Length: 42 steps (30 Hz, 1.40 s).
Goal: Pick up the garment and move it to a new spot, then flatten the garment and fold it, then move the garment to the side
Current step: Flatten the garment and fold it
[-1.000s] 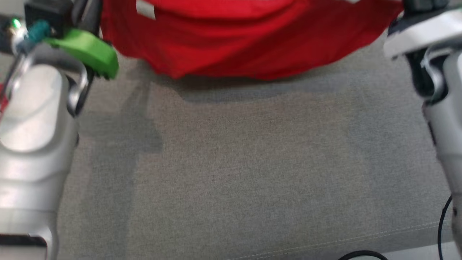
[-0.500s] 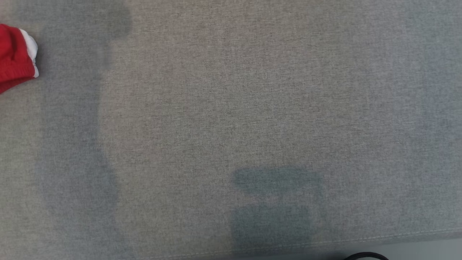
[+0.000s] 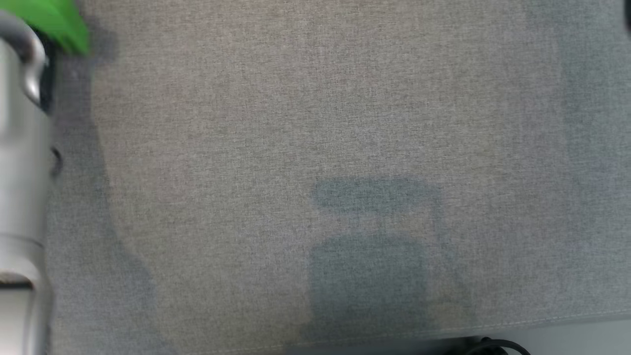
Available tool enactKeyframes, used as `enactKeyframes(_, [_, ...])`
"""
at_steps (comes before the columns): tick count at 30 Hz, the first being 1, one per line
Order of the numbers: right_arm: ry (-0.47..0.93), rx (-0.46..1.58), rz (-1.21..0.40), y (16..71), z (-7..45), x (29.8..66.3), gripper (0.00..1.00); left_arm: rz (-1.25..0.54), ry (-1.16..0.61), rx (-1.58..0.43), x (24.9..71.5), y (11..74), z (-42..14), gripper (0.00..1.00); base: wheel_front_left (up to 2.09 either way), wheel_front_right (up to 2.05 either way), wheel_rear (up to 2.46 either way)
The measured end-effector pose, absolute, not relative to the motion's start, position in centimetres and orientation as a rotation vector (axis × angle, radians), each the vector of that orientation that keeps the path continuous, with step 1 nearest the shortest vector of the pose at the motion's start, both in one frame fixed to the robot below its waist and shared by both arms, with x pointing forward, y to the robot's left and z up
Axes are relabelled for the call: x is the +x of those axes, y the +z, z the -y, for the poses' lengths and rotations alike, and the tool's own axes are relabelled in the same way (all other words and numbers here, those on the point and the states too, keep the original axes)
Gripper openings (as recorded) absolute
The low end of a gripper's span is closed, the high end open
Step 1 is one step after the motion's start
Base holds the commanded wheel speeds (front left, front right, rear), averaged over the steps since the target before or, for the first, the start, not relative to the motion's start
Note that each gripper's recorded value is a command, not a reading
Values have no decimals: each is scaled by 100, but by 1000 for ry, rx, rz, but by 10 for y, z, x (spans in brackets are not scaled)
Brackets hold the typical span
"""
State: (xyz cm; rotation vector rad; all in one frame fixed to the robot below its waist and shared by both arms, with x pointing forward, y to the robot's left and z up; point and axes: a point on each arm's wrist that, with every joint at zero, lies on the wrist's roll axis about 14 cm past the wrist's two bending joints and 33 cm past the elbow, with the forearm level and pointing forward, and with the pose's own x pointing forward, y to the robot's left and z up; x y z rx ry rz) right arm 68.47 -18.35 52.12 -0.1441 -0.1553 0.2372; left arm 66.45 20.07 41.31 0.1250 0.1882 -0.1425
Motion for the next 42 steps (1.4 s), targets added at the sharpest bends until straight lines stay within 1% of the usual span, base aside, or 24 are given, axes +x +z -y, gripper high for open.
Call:
enactKeyframes(4, [226, -128, 36, 469, 209, 638, 0, -299, -133, -39, 615, 358, -182, 0, 0, 0, 0])
enactKeyframes(6, [187, -109, -19, 451, 228, 612, 0, -325, -128, -87, 595, 347, -175, 0, 0, 0, 0])
enactKeyframes(9, [160, -93, -84, 434, 241, 573, 0, -353, -110, -143, 565, 338, -170, 0, 0, 0, 0])
enactKeyframes(17, [114, -11, -167, 423, 242, 478, 0, -422, -11, -221, 478, 334, -182, 0, 0, 0, 0])
enactKeyframes(24, [60, 61, -200, 422, 238, 409, 0, -469, 76, -247, 402, 333, -195, 0, 0, 0, 0])
enactKeyframes(31, [46, 101, -223, 419, 229, 348, 0, -495, 104, -233, 337, 335, -203, 0, 0, 0, 0])
enactKeyframes(35, [48, 108, -218, 421, 226, 322, 0, -493, 133, -243, 308, 336, -208, 0, 0, 0, 0])
enactKeyframes(38, [47, 115, -212, 422, 224, 307, 0, -489, 138, -246, 296, 338, -210, 0, 0, 0, 0])
enactKeyframes(42, [50, 118, -193, 426, 223, 296, 0, -444, 132, -244, 295, 349, -211, 0, 0, 0, 0])
